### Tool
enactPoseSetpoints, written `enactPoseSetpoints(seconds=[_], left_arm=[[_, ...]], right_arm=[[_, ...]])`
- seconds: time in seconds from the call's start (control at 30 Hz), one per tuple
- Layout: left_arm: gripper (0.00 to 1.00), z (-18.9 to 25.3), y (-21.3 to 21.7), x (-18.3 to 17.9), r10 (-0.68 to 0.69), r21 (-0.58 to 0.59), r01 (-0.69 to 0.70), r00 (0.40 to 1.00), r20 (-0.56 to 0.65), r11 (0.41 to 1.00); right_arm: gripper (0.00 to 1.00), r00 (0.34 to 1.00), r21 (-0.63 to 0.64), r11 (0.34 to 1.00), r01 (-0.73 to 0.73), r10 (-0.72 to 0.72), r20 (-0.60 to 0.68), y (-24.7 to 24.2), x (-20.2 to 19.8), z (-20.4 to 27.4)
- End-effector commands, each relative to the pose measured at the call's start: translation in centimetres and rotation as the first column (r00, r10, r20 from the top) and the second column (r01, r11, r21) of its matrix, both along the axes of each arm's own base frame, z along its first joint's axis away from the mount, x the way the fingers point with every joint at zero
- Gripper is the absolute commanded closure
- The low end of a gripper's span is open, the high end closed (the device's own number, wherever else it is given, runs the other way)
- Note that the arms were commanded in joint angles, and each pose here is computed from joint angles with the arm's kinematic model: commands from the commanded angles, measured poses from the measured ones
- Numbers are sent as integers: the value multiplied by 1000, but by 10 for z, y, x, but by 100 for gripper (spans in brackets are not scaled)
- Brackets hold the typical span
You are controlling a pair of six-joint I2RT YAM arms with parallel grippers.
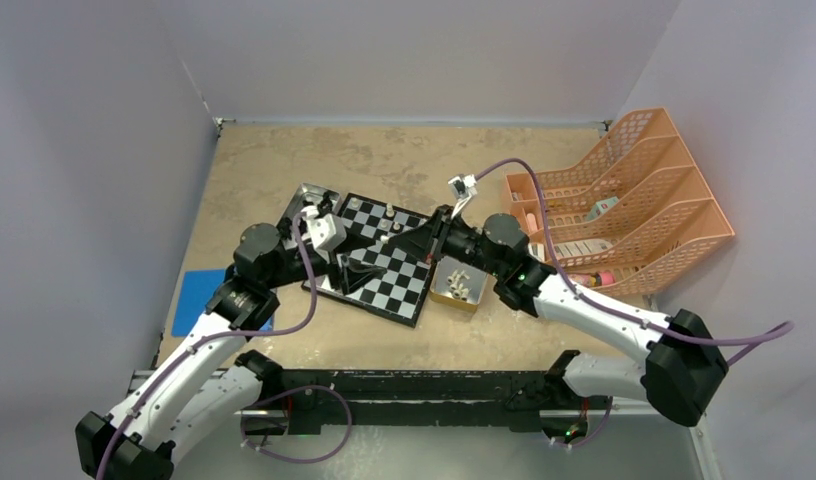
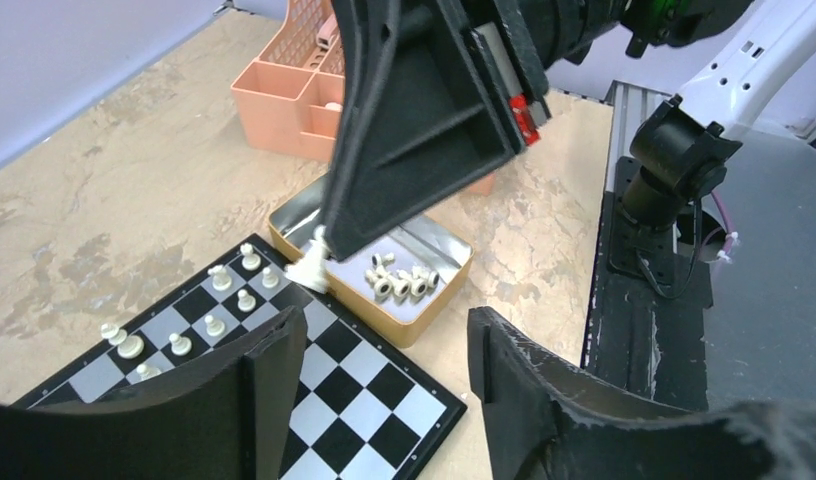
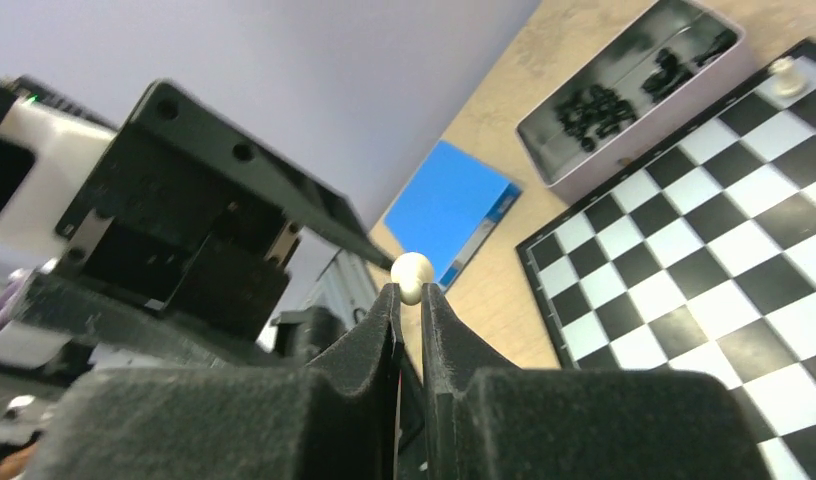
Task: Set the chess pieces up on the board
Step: Place the chess piece on the chessboard.
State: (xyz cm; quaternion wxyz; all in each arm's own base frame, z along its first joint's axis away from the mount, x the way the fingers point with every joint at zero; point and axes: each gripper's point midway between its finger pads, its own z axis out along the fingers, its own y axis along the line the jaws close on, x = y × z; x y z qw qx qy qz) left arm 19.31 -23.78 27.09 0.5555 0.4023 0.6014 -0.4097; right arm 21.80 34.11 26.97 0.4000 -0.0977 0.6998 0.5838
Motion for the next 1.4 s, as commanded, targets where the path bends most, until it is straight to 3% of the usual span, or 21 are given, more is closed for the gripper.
enactPoseSetpoints(seconds=[0.0,0.17,0.3,0.43,0.6,1.07,1.37], left_arm=[[38,14,8,-1,46,9,-46,998,36,999],[34,2,24,-6,122,80,-119,992,-35,990],[32,1,44,-13,198,127,-195,980,-14,973],[31,10,62,-22,265,104,-268,963,45,958],[29,18,78,-34,305,52,-315,941,149,948],[26,12,84,-48,286,32,-298,936,208,954],[26,13,84,-49,277,40,-291,938,210,956]], right_arm=[[89,989,-104,987,126,-117,95,2,36,7],[89,978,-235,951,202,-184,97,11,69,-13],[89,965,-371,891,263,-239,111,20,103,-39],[89,939,-522,783,339,-320,130,22,139,-68],[89,925,-608,705,366,-349,152,36,169,-91],[88,916,-824,459,332,-366,165,60,199,-165],[86,919,-820,468,329,-357,166,64,198,-160]])
